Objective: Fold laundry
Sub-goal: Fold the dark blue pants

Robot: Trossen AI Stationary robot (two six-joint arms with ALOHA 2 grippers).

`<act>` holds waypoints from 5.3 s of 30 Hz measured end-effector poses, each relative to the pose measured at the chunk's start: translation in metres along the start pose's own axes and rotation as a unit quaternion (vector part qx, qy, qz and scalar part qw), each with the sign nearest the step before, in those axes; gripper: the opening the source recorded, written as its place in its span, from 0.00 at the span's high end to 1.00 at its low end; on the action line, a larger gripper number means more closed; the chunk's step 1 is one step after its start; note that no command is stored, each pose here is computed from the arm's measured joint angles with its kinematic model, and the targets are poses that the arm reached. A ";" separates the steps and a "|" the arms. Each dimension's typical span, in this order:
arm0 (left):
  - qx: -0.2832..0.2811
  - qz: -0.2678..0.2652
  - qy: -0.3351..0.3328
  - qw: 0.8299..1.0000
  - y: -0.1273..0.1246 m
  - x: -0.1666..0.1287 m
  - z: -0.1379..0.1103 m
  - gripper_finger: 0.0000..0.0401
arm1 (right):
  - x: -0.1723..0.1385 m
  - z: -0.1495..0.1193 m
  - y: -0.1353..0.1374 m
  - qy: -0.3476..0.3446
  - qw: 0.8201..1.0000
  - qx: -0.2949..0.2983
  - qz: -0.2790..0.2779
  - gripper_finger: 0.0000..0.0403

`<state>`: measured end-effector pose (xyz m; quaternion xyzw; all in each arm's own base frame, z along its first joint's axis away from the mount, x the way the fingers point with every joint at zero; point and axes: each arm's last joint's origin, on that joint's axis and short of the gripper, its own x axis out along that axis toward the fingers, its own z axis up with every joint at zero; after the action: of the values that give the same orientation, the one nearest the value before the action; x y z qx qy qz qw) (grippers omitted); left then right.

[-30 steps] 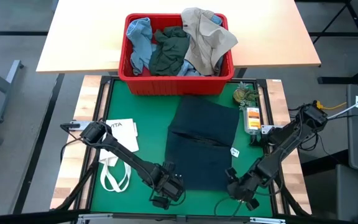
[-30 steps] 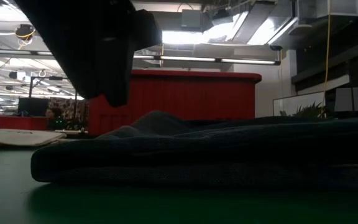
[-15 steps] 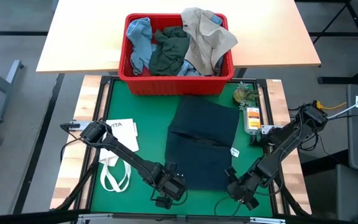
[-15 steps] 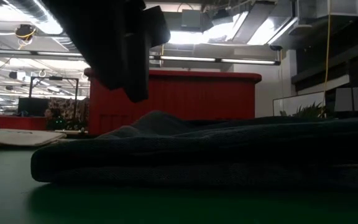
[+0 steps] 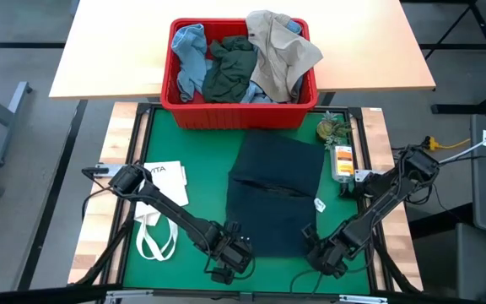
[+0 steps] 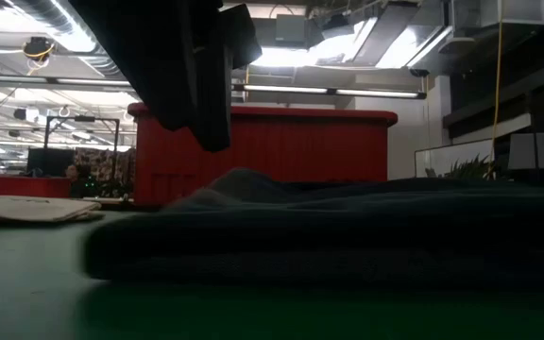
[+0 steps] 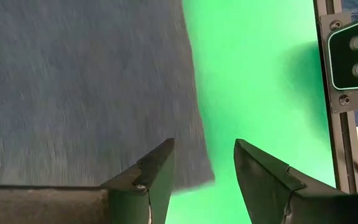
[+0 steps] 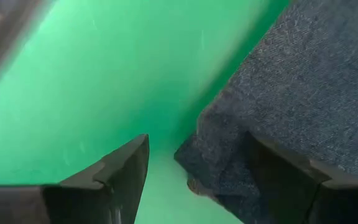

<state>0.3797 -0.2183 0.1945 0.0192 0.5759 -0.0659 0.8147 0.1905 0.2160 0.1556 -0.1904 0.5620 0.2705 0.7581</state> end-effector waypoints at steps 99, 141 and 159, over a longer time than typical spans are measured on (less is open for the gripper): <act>-0.062 0.085 0.041 0.994 0.000 0.006 0.004 0.96 | -0.033 0.012 0.026 0.071 0.985 -0.083 -0.134 0.41; -0.044 0.076 0.044 0.995 -0.001 0.006 0.004 0.96 | 0.023 0.003 0.028 0.172 0.958 -0.118 -0.196 0.88; -0.034 -0.014 0.076 0.996 -0.014 -0.007 0.000 0.96 | -0.027 0.050 0.040 0.149 0.965 -0.114 -0.181 0.97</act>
<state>0.3753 -0.2312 0.2013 -0.0118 0.6384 -0.0563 0.7675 0.1970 0.2714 0.1972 -0.4123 0.5903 0.1593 0.6755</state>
